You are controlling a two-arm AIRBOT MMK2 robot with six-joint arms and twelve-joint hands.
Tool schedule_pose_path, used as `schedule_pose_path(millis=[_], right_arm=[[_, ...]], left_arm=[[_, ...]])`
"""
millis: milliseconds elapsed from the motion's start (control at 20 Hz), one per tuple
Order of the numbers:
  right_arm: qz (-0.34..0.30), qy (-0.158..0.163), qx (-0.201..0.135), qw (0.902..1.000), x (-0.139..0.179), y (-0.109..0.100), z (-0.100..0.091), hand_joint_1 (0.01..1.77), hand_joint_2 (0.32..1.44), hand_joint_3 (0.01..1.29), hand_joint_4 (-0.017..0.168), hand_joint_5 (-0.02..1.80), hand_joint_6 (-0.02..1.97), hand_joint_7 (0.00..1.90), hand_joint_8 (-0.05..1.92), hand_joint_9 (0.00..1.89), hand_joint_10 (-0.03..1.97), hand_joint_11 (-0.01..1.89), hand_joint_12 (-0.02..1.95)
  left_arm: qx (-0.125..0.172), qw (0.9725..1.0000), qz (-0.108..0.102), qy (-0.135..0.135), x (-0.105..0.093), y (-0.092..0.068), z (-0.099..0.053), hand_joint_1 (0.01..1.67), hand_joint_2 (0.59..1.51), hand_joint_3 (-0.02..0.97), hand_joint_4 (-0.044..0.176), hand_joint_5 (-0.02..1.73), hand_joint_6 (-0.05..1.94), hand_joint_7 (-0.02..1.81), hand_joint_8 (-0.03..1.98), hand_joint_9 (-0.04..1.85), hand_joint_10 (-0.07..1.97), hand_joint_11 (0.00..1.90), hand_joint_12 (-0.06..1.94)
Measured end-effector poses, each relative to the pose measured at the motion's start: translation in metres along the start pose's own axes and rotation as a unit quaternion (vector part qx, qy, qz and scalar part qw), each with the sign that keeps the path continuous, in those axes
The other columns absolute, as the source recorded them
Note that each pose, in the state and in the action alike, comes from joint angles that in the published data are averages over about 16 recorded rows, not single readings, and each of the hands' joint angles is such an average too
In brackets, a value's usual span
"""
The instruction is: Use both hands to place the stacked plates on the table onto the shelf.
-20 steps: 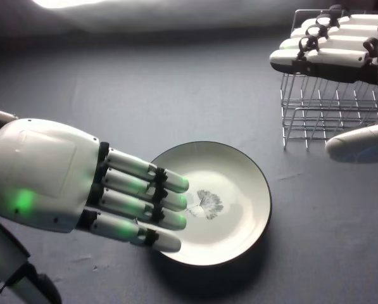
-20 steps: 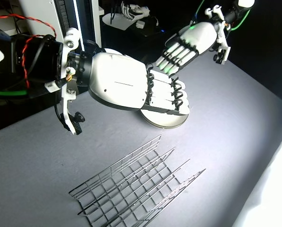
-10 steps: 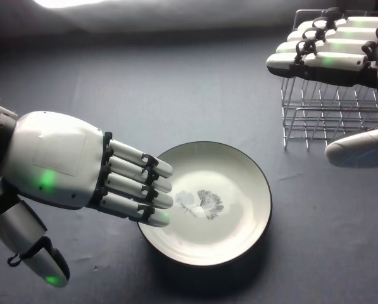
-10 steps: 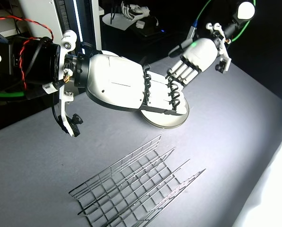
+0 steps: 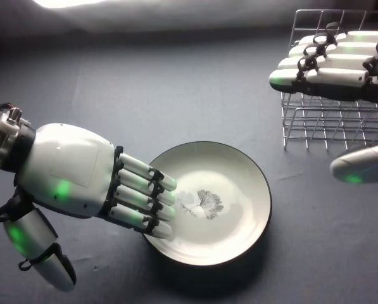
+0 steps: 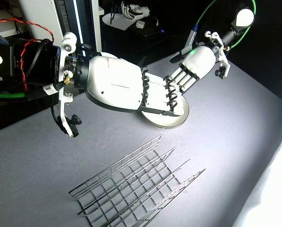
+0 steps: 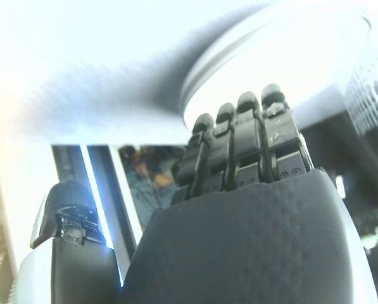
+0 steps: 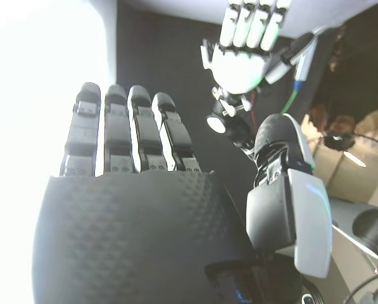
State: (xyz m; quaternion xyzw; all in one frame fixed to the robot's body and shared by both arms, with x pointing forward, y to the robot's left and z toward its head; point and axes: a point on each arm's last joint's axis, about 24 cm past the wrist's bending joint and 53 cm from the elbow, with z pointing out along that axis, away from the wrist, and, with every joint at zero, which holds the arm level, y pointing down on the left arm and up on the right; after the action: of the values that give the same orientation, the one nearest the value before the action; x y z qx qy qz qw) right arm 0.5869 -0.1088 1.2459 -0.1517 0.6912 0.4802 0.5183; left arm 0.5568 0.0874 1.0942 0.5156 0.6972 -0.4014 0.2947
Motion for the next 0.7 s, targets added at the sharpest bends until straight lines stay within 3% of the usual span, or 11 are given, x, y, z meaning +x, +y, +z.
schedule_pose_path(millis=[700], right_arm=[[-0.082, 0.051, -0.105, 0.9898, 0.022, 0.010, -0.023, 0.02, 1.23, 0.03, 0.005, 0.02, 0.02, 0.02, 0.01, 0.01, 0.00, 0.01, 0.00]], left_arm=[[-0.024, 0.9996, -0.002, 0.013, 0.008, 0.029, 0.003, 0.02, 1.067, 0.018, -0.004, 0.02, -0.01, 0.02, 0.01, 0.02, 0.01, 0.01, -0.01]])
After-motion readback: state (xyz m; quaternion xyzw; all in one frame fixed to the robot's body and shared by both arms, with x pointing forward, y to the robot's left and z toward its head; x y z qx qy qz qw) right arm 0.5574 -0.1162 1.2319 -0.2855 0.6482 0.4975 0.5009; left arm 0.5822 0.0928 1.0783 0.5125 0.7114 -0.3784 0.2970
